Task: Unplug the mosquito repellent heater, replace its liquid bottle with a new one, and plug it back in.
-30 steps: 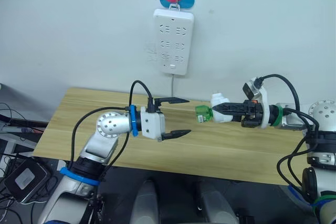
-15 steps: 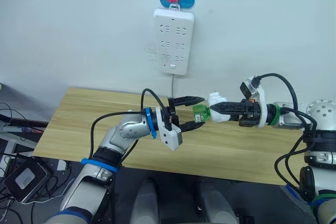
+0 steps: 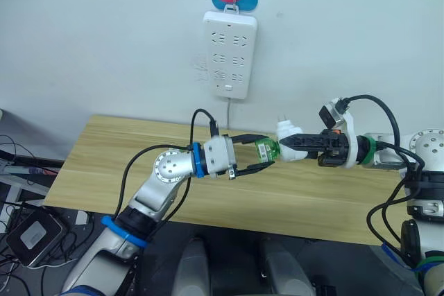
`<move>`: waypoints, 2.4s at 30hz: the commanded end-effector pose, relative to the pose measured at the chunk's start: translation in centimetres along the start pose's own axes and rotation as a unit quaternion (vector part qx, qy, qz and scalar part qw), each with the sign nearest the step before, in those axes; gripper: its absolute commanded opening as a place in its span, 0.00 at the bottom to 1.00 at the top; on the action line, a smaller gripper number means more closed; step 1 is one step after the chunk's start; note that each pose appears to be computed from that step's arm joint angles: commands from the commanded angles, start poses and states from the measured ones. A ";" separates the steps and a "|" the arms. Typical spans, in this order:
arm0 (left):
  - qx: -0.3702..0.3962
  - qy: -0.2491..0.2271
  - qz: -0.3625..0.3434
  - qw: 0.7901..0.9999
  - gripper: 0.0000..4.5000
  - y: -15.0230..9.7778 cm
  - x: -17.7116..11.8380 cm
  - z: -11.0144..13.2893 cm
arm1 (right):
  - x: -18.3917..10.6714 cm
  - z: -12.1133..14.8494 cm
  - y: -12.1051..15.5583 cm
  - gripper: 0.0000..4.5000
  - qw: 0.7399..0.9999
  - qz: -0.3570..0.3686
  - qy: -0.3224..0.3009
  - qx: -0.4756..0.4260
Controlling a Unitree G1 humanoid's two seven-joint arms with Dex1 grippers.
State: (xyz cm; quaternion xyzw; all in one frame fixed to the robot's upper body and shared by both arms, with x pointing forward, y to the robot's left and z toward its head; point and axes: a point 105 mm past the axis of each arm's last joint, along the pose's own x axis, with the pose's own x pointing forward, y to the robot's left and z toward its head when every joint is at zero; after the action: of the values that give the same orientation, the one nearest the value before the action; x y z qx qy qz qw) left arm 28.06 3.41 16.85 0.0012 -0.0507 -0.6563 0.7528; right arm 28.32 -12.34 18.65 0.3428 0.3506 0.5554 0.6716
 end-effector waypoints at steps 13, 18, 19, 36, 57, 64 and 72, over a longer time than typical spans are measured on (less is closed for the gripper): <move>-0.523 -0.070 -0.055 0.847 0.50 -0.1 -1.7 1.9 | 0.2 -0.9 0.9 0.67 1.000 0.014 0.023 -0.015; -0.513 -0.064 -0.037 0.855 0.50 0.1 -1.4 1.5 | 0.3 -0.8 0.8 0.67 1.000 0.012 0.021 -0.015; -0.513 -0.064 -0.035 0.856 0.50 0.1 -1.4 1.5 | 0.3 -0.8 0.8 0.67 1.000 0.012 0.020 -0.015; -0.506 -0.059 -0.051 0.859 0.50 -1.0 -2.5 1.8 | -0.2 -0.3 0.6 0.67 1.000 0.004 0.009 -0.009; -0.092 0.064 0.075 0.991 0.99 -0.3 -6.0 0.6 | -1.2 0.9 0.0 0.67 0.999 -0.006 -0.034 0.007; 0.466 0.055 0.059 0.881 0.99 1.1 -3.7 1.5 | -0.5 0.9 0.0 0.67 1.000 0.003 -0.029 0.007; 0.584 -0.010 0.012 0.811 0.99 -0.3 -1.4 1.3 | 0.2 0.5 0.4 0.67 1.000 0.016 -0.017 0.002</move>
State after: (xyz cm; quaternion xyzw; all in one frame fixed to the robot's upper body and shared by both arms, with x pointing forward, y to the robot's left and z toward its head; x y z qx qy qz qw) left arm 28.55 5.99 18.05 0.4386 -0.4018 -0.4834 0.6423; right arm 29.20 -12.69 17.84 0.3661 0.3537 0.5259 0.6814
